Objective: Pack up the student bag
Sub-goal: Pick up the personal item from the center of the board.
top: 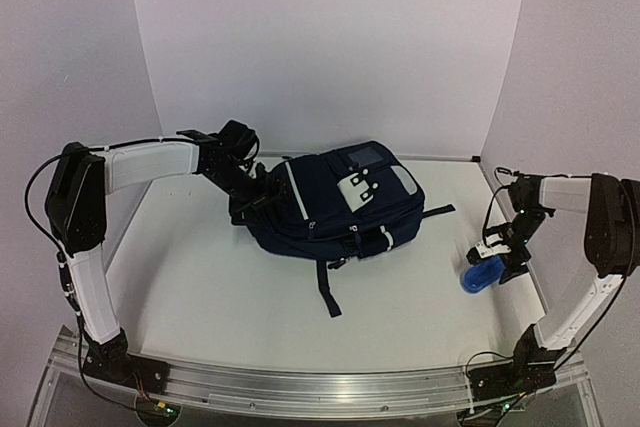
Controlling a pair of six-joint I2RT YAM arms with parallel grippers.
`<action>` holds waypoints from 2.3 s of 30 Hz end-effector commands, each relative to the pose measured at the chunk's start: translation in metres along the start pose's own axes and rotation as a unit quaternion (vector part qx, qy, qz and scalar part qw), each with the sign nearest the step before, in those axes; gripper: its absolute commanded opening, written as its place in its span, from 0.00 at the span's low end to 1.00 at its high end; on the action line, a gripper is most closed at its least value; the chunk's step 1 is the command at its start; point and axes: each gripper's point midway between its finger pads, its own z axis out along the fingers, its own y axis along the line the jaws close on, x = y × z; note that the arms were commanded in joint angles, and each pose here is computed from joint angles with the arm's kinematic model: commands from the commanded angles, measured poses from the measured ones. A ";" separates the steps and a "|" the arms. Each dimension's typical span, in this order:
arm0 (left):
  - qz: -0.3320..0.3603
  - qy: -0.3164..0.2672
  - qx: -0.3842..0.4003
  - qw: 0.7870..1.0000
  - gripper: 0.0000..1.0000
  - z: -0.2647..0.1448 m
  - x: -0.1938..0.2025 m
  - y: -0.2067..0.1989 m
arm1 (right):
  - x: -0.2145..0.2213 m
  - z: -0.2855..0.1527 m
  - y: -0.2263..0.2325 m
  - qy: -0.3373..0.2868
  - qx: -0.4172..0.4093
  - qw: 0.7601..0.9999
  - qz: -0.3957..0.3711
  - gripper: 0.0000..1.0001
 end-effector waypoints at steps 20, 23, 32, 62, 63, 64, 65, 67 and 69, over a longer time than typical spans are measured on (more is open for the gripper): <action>0.058 -0.015 0.134 0.989 0.94 -0.031 -0.009 -0.104 | -0.096 -0.079 -0.072 -0.176 0.114 0.973 0.094 0.59; 0.072 0.005 0.167 0.983 0.93 -0.026 -0.006 -0.132 | -0.132 -0.106 -0.092 -0.209 0.132 0.963 0.102 0.58; 0.093 0.052 0.276 0.955 0.92 -0.010 0.003 -0.197 | -0.222 -0.164 -0.142 -0.278 0.206 0.928 0.138 0.58; 0.114 0.049 0.341 0.932 0.84 -0.051 0.022 -0.196 | -0.284 -0.155 -0.146 -0.275 0.224 0.929 0.109 0.56; 0.117 0.059 0.346 0.929 0.84 -0.048 0.024 -0.199 | -0.287 -0.155 -0.147 -0.276 0.223 0.928 0.108 0.56; 0.119 0.069 0.349 0.927 0.84 -0.044 0.026 -0.202 | -0.289 -0.155 -0.148 -0.277 0.224 0.928 0.108 0.56; 0.119 0.078 0.350 0.926 0.83 -0.041 0.028 -0.204 | -0.292 -0.156 -0.149 -0.279 0.224 0.928 0.107 0.56; 0.119 0.086 0.354 0.923 0.83 -0.036 0.028 -0.206 | -0.298 -0.156 -0.149 -0.282 0.225 0.927 0.103 0.56; 0.123 0.089 0.362 0.920 0.81 -0.035 0.029 -0.211 | -0.302 -0.157 -0.151 -0.283 0.227 0.926 0.103 0.56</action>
